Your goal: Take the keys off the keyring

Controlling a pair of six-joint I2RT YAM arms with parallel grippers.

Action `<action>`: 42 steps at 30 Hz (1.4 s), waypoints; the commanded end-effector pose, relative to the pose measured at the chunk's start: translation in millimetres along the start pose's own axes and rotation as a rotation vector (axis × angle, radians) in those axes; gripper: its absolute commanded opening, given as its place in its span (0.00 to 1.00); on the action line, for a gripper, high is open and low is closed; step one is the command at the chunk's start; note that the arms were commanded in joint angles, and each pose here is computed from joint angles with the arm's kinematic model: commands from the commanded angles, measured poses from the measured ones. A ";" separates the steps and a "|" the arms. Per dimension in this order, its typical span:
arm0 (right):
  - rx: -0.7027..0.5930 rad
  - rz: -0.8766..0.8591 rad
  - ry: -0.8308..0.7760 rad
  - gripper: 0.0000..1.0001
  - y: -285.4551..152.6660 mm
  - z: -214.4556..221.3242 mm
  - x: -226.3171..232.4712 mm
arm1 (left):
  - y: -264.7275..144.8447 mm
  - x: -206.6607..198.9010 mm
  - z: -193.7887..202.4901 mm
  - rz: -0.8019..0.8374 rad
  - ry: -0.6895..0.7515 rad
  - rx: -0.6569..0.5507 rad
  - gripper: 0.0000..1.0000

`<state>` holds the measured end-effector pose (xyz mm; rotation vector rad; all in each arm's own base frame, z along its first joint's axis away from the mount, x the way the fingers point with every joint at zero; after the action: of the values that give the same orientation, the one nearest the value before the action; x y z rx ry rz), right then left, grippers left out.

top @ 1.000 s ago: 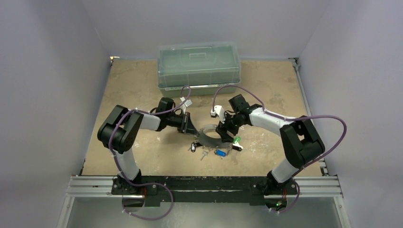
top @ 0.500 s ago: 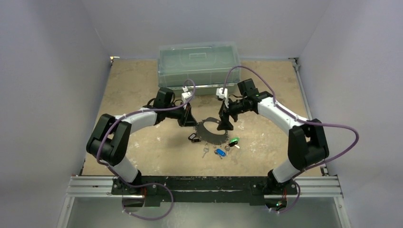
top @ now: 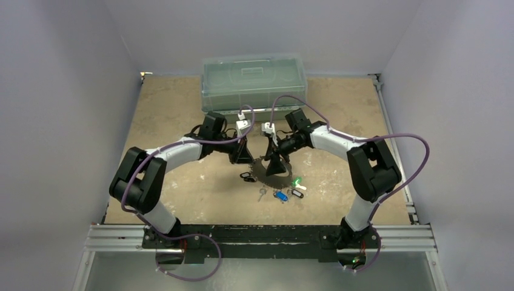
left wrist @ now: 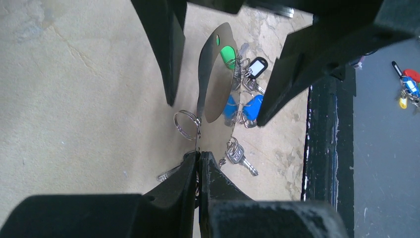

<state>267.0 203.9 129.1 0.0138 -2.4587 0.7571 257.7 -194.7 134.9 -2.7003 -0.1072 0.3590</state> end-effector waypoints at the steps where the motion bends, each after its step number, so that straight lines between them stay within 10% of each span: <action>1: -0.039 -0.081 -0.052 0.74 8.2 -16.6 7.6 | -3.1 3.0 -32.3 0.001 0.153 -0.052 0.00; 9: -0.012 -0.166 -0.013 0.43 14.6 -11.5 14.9 | -5.2 3.4 -47.0 0.012 0.217 -0.041 0.00; 14: -0.038 -0.166 0.015 0.00 8.7 -16.9 25.4 | -9.8 -0.8 -58.8 0.026 0.214 -0.047 0.00; 22: -0.061 -0.158 0.062 0.00 -15.2 -23.8 38.1 | -57.3 -0.2 -66.1 -0.014 0.216 -0.016 0.85; 42: -0.126 -0.110 -0.045 0.00 -39.2 -54.9 98.5 | -70.1 -35.2 -27.2 0.133 0.450 -0.139 0.80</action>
<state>225.3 205.6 217.8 0.0916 -2.4636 0.5838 234.5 -139.0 187.0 -2.7582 0.0373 -0.0485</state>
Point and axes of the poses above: each gripper's point midway between its finger pads, its own y axis out along the fingers, its own x axis along the line the jaws close on, z = x × y, the point moved 9 cm from there along -y, back along the fingers, and after that the axes turned 15 degrees about y, right-handed, at the moved point
